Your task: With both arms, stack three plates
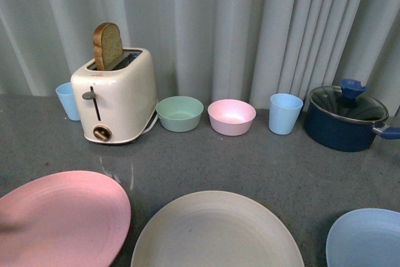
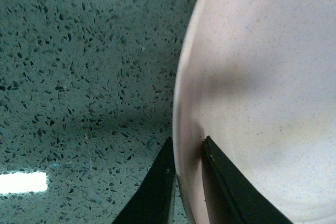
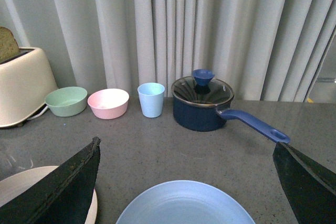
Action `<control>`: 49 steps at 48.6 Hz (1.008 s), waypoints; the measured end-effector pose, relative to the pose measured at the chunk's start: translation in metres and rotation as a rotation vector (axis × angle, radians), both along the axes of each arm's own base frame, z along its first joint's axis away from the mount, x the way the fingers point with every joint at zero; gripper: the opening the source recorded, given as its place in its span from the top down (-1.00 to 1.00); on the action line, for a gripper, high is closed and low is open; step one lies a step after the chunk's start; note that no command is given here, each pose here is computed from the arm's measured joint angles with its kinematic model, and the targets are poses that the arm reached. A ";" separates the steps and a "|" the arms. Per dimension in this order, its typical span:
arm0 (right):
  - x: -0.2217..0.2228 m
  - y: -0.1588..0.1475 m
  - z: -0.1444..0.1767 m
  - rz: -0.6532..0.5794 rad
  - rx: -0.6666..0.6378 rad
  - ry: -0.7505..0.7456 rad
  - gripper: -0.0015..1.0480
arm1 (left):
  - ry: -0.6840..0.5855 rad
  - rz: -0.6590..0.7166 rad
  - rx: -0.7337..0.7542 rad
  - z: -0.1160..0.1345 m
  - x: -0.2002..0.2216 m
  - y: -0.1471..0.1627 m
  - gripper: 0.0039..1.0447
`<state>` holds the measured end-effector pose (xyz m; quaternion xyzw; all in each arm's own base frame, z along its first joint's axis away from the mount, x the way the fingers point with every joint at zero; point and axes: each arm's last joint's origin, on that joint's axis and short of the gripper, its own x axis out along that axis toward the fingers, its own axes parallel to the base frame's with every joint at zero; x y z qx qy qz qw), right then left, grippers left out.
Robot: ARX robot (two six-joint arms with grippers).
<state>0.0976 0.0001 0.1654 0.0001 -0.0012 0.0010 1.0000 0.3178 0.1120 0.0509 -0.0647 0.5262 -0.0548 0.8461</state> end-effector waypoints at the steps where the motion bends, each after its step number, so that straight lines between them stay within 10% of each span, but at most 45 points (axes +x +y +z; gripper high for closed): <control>1: 0.000 0.000 0.000 0.000 0.000 0.000 -0.86 | -0.003 0.003 -0.010 0.002 0.000 0.001 0.81; 34: 0.000 0.000 0.000 0.000 0.000 0.000 -0.86 | -0.132 0.074 -0.130 0.089 0.002 0.031 0.93; 49: 0.000 0.000 0.000 0.000 0.000 0.000 -0.86 | -0.117 -0.182 -0.185 0.092 -0.016 -0.094 0.93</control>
